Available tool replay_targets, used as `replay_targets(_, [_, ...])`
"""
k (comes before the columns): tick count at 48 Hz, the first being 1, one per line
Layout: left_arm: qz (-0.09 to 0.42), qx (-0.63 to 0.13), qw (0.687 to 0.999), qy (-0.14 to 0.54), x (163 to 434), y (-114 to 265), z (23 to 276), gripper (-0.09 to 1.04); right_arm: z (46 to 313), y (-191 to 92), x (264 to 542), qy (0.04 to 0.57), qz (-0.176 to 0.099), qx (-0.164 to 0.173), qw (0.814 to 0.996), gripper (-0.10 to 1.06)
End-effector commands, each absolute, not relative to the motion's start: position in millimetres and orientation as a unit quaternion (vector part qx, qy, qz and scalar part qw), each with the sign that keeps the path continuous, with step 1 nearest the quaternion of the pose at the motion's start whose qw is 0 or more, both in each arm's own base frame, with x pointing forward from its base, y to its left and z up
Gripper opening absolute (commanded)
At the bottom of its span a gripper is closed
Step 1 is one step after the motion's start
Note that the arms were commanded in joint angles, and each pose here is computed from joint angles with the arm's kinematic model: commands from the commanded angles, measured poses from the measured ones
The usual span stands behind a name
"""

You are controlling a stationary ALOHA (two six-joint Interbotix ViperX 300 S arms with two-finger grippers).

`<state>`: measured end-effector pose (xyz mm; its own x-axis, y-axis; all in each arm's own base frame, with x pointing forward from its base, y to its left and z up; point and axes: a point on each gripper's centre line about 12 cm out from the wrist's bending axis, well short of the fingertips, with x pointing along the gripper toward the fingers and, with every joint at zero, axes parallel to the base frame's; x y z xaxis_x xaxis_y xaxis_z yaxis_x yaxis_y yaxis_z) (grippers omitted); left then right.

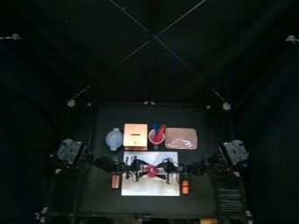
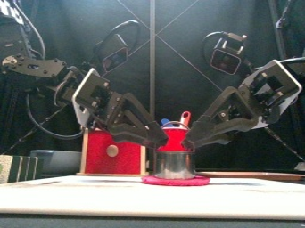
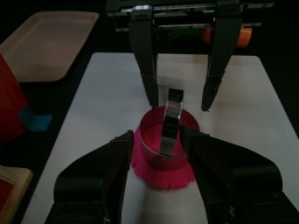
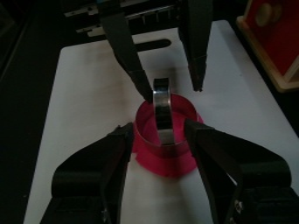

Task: Get the cutter from the drawer then cut the dough then place the extra dough in the bowl
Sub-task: Cut the dough

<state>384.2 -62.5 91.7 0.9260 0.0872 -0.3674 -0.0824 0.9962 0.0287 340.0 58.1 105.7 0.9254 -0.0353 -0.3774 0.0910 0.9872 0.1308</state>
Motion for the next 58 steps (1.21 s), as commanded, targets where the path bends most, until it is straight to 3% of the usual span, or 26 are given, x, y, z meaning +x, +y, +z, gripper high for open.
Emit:
replay_targets(1, [0.043, 0.001, 0.985, 0.165, 392.8, -62.7, 105.8, 0.83, 123.8, 58.6, 347.6, 0.17, -0.03, 0.084, 0.981, 0.84])
replay_targets(16, [0.041, 0.003, 0.986, 0.164, 394.7, -63.0, 106.3, 0.83, 124.9, 62.9, 357.1, 0.202, -0.017, 0.086, 0.975, 0.84])
replay_targets(30, [0.017, 0.019, 0.986, 0.167, 397.1, -68.7, 106.0, 0.77, 121.7, 47.4, 356.8, 0.21, -0.035, 0.086, 0.973, 0.81])
replay_targets(49, [0.012, 0.018, 0.982, 0.187, 395.8, -69.9, 101.8, 0.67, 122.6, 46.1, 358.5, 0.209, -0.03, 0.08, 0.974, 0.56])
replay_targets(58, [0.011, 0.018, 0.981, 0.191, 394.7, -70.0, 100.3, 0.61, 120.0, 46.5, 357.6, 0.222, -0.029, 0.081, 0.971, 0.52])
